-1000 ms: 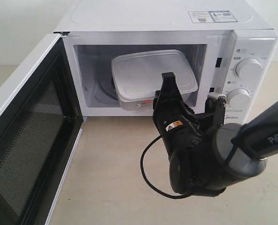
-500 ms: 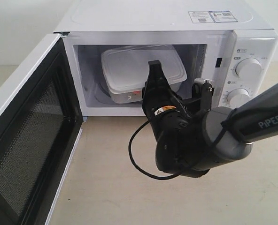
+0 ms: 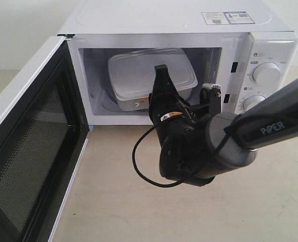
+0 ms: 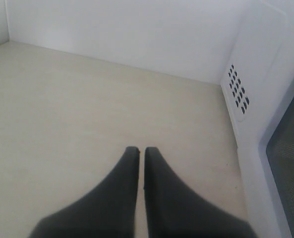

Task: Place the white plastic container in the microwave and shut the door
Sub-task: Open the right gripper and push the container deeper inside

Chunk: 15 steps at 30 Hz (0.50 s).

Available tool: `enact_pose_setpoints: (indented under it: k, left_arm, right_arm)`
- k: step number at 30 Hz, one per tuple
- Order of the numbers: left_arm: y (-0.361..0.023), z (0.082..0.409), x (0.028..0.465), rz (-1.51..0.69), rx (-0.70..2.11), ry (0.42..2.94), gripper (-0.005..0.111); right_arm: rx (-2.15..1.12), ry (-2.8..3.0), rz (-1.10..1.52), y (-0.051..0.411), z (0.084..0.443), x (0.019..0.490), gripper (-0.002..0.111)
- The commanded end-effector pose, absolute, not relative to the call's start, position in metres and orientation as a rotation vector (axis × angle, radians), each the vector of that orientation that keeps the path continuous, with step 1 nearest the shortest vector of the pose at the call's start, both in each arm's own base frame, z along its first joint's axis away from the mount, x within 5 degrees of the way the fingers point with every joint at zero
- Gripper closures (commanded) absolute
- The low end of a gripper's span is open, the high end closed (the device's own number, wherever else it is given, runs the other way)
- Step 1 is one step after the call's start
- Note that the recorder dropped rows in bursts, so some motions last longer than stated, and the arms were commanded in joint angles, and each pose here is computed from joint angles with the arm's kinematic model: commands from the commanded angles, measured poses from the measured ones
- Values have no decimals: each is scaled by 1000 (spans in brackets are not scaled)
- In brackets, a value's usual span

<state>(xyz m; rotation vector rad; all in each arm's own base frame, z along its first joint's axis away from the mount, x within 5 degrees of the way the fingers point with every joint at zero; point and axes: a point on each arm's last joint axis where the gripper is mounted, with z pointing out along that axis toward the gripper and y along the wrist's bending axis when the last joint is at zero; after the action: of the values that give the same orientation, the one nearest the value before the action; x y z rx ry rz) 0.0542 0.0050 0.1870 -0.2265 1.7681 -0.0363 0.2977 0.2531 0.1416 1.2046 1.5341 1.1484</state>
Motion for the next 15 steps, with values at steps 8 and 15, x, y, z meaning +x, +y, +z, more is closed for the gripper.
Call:
enact_pose_setpoints:
  k: [8,15]
  left_arm:
    - [5,186,54,-50,-238,1767,102]
    - [5,186,54,-50,-238,1767,102]
  right_arm:
    - [1184,1508,1144,252,145,300,74]
    - [1151,1535,1146,250,139,290,74]
